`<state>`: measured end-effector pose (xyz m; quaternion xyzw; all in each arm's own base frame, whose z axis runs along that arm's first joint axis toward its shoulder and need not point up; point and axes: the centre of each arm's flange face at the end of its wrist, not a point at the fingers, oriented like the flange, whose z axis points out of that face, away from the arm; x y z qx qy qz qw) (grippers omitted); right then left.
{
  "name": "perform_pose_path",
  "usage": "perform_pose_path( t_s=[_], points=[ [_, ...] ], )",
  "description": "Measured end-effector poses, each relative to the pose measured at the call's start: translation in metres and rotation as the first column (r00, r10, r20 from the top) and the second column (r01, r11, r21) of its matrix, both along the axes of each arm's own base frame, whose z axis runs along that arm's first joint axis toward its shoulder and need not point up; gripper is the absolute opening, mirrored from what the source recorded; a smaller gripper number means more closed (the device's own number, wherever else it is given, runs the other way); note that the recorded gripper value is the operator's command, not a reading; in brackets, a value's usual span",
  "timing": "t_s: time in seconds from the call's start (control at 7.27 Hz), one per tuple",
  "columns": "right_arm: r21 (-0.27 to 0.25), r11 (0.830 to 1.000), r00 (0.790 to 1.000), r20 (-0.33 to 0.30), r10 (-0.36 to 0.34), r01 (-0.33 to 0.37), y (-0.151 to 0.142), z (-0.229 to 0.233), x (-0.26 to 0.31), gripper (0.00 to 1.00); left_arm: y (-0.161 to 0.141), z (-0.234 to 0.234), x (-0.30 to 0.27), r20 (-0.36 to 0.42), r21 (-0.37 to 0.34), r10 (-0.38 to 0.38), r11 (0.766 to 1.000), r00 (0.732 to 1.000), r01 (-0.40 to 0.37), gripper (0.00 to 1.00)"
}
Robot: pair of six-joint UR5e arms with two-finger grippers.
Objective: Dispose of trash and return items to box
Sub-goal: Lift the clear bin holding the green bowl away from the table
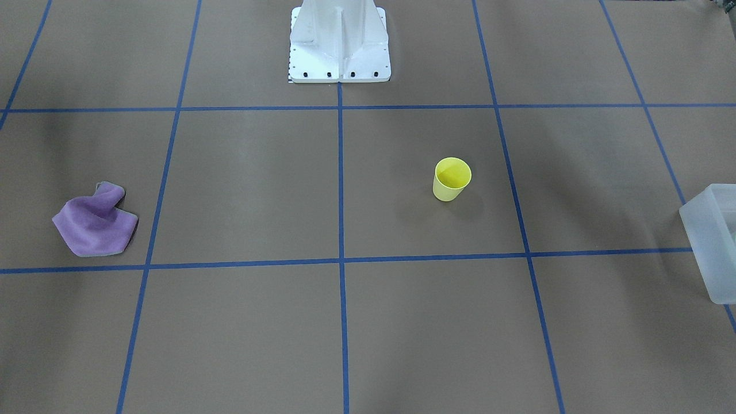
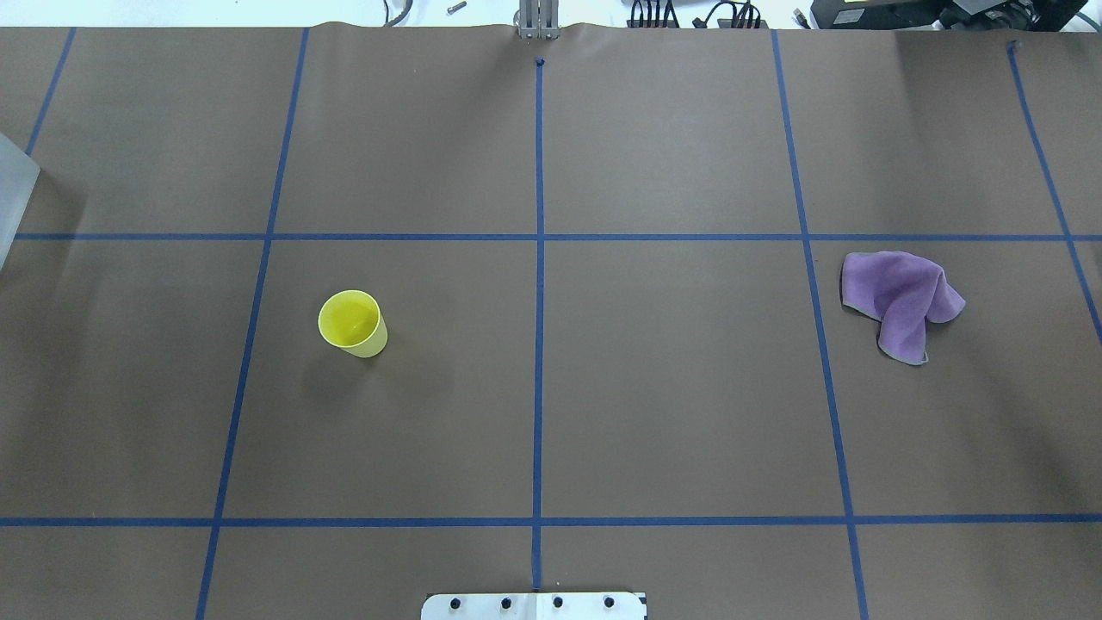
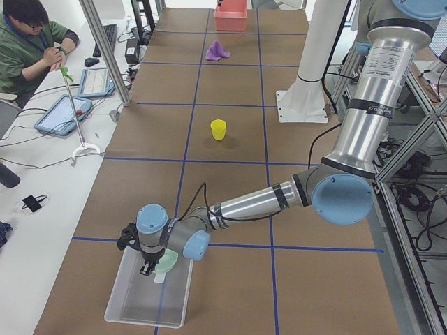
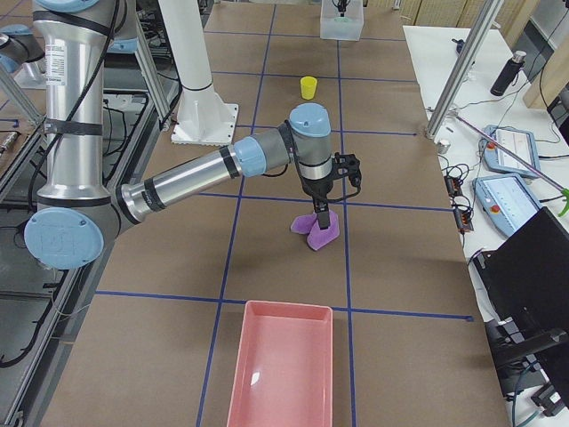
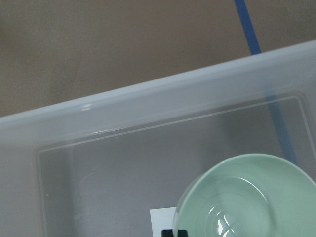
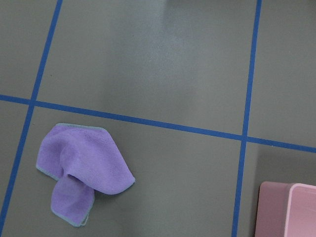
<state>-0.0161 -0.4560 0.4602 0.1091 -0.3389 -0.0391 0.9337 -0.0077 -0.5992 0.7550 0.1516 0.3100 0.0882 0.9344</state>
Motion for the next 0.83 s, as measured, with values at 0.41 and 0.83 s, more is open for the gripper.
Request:
perform_pose_path(
  t_s=[0.41,0.83],
  points=[
    [-0.002,1.0,1.0,0.002,-0.004,0.004,0.0,-0.001,-0.003,1.0,-0.013,-0.106,-0.02,-0.083,-0.004,-0.03,1.0,0.996,0.029,0.99],
    [-0.004,1.0,1.0,0.002,-0.007,0.007,0.0,0.0,-0.006,1.0,0.018,-0.247,0.033,-0.219,-0.091,-0.14,0.988,0.966,0.122,0.99]
  ],
)
